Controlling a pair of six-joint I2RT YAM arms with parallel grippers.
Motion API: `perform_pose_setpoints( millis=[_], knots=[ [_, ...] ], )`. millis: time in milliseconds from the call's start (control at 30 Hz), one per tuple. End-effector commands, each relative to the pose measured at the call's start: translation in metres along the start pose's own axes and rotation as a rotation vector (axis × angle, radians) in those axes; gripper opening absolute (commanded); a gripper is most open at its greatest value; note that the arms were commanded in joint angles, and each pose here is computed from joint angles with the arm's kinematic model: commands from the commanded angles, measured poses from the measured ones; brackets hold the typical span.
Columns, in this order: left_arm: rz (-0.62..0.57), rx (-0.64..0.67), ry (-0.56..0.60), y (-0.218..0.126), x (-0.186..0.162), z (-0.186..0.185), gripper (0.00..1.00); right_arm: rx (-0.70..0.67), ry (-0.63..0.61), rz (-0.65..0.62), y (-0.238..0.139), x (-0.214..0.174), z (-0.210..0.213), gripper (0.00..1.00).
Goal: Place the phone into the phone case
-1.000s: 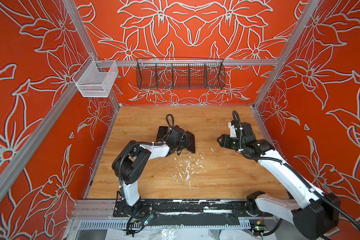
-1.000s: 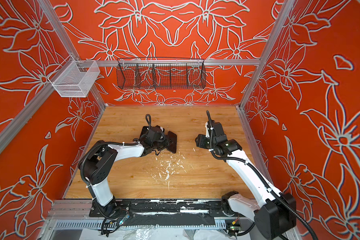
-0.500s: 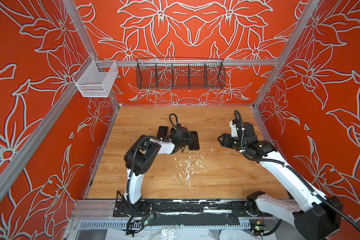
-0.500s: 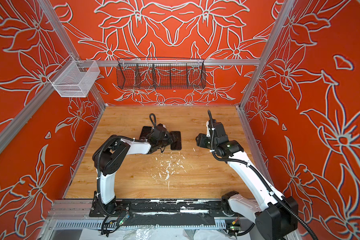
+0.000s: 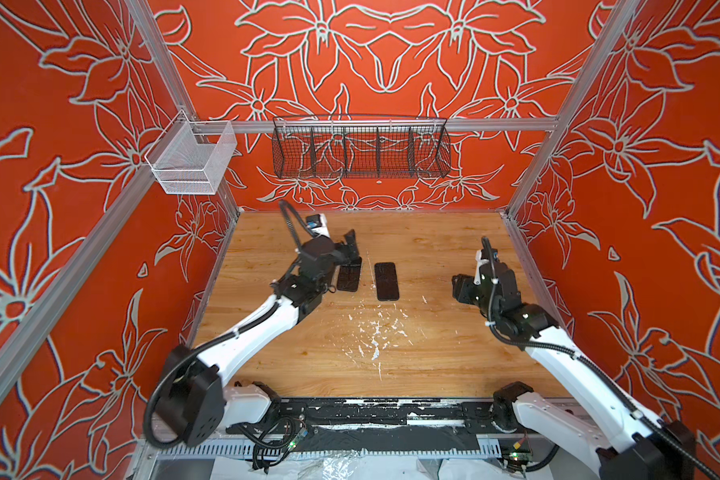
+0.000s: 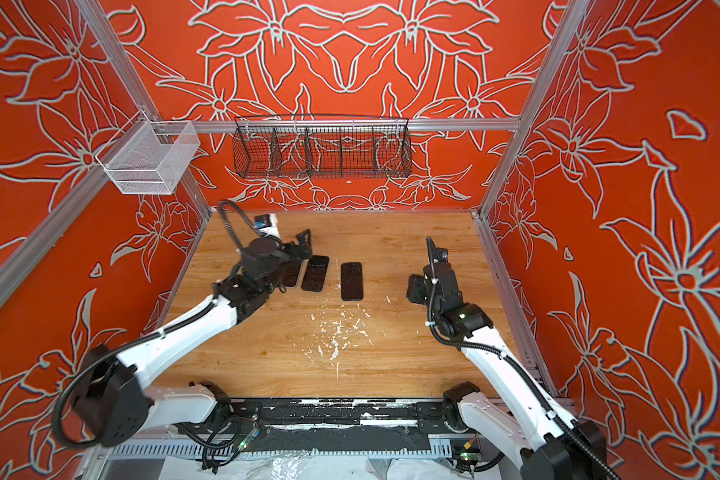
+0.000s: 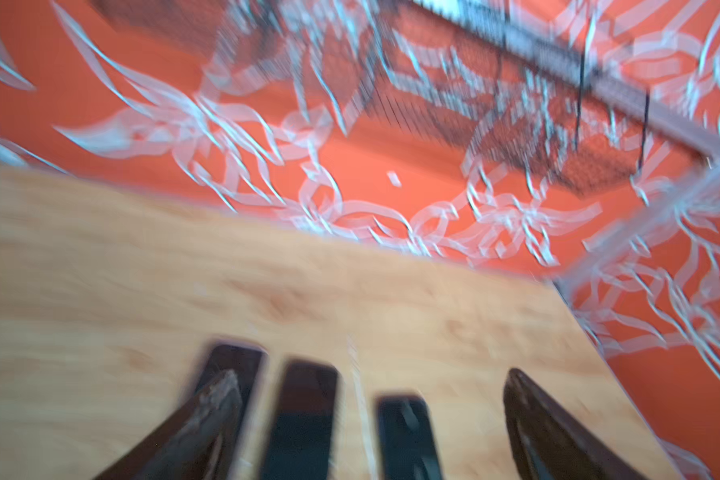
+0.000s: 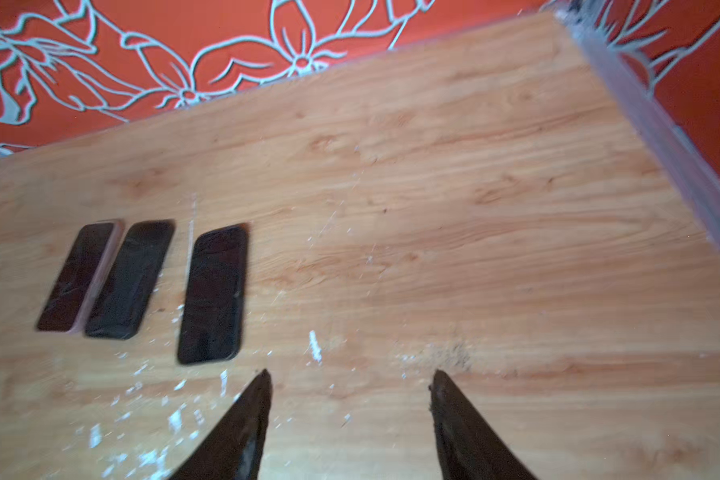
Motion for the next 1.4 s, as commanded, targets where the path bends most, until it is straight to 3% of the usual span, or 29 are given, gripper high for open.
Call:
perform_pose_setpoints(
  millis=[0,67,167,333,533,733,1000,1367],
  knots=[
    [0.001,0.266,0.161,-0.012,-0.018,0.076,0.97,-0.159,-0.059,-0.251,0.006,-0.008,-0.018,0.63],
    [-0.052,0.33,0.137,-0.028,-0.022,0.116,0.97,-0.226,-0.092,-0.327,0.009,-0.024,-0.028,0.71],
    [-0.058,0.358,0.2,-0.044,-0.036,0.147,0.97,-0.31,-0.163,-0.335,0.014,-0.032,-0.034,0.81],
    [0.087,0.375,0.286,-0.035,-0.075,0.173,0.97,-0.308,-0.298,-0.352,0.024,-0.037,-0.031,0.82],
    [0.123,0.275,0.324,-0.007,-0.095,0.177,0.97,-0.338,-0.316,-0.389,0.044,-0.061,-0.037,0.84],
    [0.196,0.228,0.232,0.003,-0.108,0.2,0.97,-0.274,-0.399,-0.336,0.074,-0.057,-0.032,0.84],
    [0.207,0.153,0.26,0.004,-0.111,0.195,0.97,-0.179,-0.248,-0.213,0.107,-0.053,-0.063,0.87],
    [0.206,0.153,0.26,0.005,-0.111,0.195,0.97,-0.165,-0.238,-0.203,0.109,-0.052,-0.065,0.92]
  ],
)
Point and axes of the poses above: each gripper's point midway between its finger pads, its own y axis out along the fingers, its own z axis along the line the jaws close on, x = y × z, the point moved 9 cm from there along -y, back along the fingers, and after that the axes turned 8 degrees about -y, right-handed, at the moved point
